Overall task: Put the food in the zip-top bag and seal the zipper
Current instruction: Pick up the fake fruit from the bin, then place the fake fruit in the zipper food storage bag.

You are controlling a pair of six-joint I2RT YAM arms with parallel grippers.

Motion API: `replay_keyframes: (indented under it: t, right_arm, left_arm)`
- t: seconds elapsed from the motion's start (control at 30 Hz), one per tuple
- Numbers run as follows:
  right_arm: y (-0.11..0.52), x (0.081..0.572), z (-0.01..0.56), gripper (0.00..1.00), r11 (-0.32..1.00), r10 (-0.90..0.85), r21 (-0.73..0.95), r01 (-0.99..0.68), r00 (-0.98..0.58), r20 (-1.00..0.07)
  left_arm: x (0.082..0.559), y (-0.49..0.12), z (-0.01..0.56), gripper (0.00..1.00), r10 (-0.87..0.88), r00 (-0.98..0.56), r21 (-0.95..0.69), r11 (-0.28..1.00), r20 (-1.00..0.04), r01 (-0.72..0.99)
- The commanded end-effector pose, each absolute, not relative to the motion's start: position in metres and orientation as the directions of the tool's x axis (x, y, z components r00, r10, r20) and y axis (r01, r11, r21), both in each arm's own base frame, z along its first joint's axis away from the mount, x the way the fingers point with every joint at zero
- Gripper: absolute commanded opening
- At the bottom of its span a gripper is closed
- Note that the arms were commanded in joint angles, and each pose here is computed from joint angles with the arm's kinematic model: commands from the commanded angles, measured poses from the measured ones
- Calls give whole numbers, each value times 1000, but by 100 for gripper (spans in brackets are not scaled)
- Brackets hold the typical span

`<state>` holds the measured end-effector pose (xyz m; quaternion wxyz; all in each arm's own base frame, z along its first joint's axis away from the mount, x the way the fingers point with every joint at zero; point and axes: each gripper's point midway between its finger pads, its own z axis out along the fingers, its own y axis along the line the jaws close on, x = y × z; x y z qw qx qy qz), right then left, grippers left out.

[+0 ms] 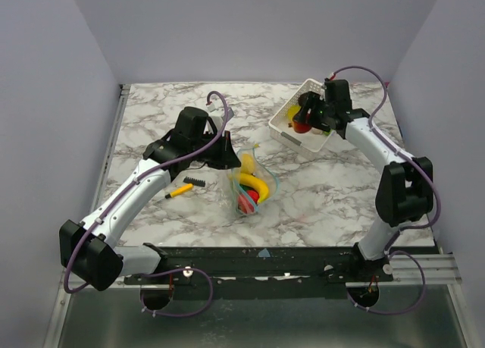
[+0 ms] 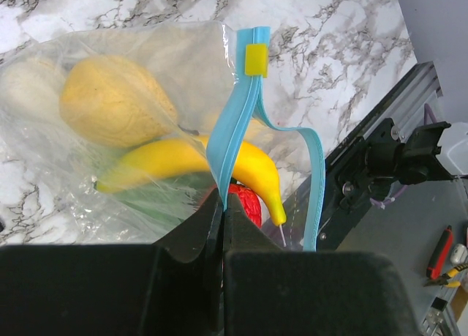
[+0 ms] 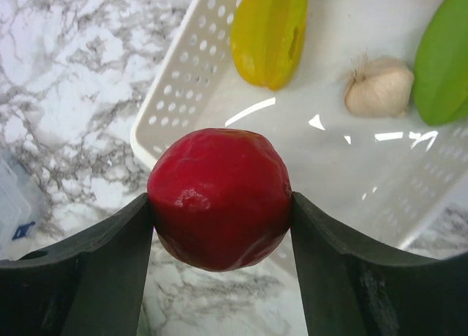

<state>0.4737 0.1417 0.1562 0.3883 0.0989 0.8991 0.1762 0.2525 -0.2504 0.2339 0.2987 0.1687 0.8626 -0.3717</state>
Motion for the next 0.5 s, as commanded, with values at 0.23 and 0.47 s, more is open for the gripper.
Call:
replay_keyframes:
  t: [0.23, 0.47]
  right_arm:
    - [157, 370, 213, 17, 844, 225, 474, -250, -637, -737]
    - [183, 310, 283, 17, 694, 225, 527, -490, -548, -805]
  left_arm:
    - [252, -254, 239, 0, 60, -758, -559, 638, -650, 530]
    - [253, -255, 237, 0, 62, -764, -564, 637, -642, 526]
